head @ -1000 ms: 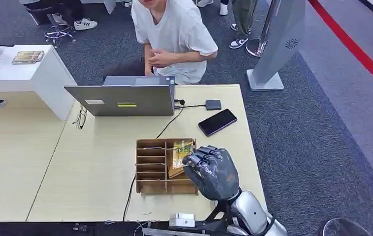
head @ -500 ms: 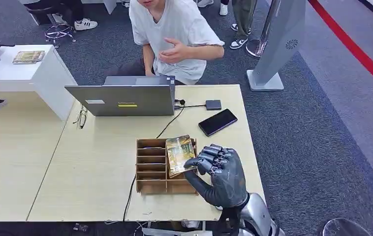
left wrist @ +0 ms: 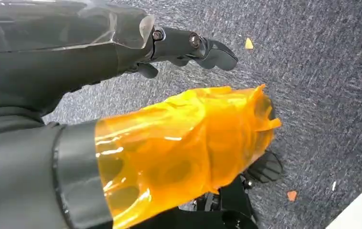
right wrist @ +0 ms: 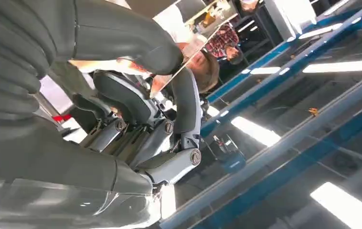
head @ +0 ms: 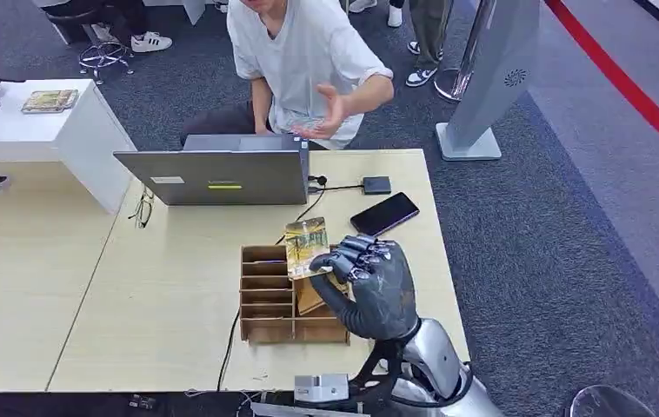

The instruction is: Pass the card to the sensor for recognition and then transmit it.

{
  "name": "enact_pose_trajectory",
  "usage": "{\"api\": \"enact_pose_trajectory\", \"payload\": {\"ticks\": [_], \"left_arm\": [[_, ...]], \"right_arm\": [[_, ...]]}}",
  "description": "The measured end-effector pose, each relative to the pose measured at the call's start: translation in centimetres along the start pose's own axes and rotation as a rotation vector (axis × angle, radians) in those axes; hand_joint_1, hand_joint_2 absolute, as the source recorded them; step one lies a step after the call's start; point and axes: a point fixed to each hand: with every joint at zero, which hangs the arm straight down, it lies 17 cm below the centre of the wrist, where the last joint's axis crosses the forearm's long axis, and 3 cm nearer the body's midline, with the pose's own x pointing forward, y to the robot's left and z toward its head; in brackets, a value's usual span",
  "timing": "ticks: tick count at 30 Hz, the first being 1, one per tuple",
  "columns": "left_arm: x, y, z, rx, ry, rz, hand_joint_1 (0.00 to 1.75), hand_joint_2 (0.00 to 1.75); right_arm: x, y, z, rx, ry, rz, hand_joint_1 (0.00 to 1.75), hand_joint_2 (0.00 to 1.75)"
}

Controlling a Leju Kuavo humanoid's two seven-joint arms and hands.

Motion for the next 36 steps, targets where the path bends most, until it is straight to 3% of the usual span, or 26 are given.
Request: {"api": "enact_pose_trajectory", "payload": {"ticks": [20,30,32,33,36], "left_arm": [[0.9,0.0,-0.3,-0.017,-0.016,-0.057,0.0,0.0],[1.2,0.1,-0.4,-0.013,-0.018,-0.073,0.0,0.0],[1.2,0.1,-0.4,-0.012,-0.015,-0.074,0.0,0.0],[1.2,0.1,-0.4,-0.012,-0.016,-0.075,0.0,0.0],[1.2,0.0,-0.4,-0.014,-0.015,-0.08,0.0,0.0]], "right_arm": [[-3.4,4.4,-3.6,0.07,0.058,0.122,1.75,1.75],[-5.8,7.3,-3.4,0.179,0.123,0.196,1.75,1.75],[-6.4,7.8,-3.1,0.2,0.14,0.204,1.05,1.75],[-6.7,8.0,-3.0,0.211,0.149,0.209,0.0,1.75],[-7.4,8.7,-2.6,0.244,0.171,0.228,0.0,1.75]]}}
